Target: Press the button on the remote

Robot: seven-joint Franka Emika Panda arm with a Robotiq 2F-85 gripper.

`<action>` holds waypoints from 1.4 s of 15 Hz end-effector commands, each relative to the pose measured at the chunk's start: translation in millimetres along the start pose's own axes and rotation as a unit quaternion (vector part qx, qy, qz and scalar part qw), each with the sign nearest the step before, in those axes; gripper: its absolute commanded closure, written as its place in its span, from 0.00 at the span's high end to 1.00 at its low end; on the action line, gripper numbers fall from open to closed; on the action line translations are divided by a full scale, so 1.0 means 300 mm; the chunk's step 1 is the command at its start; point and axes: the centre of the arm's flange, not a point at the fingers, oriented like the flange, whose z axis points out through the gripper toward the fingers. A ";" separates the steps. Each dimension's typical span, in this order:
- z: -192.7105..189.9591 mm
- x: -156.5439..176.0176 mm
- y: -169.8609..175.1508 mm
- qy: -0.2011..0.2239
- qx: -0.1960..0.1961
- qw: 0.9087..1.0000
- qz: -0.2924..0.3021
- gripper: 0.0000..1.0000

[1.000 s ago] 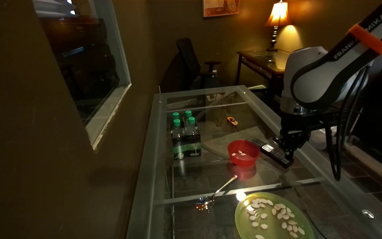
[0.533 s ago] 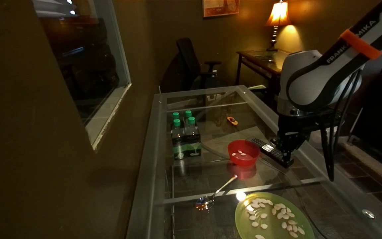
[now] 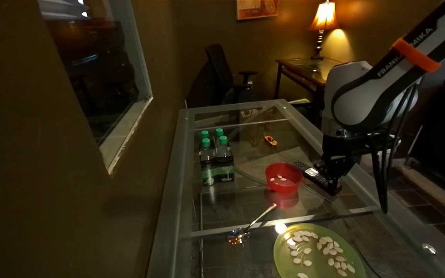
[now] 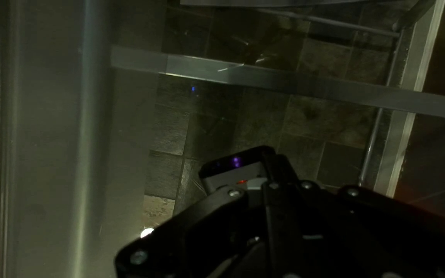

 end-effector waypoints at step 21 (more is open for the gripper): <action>-0.189 -0.214 0.023 0.023 0.067 0.997 -0.042 0.00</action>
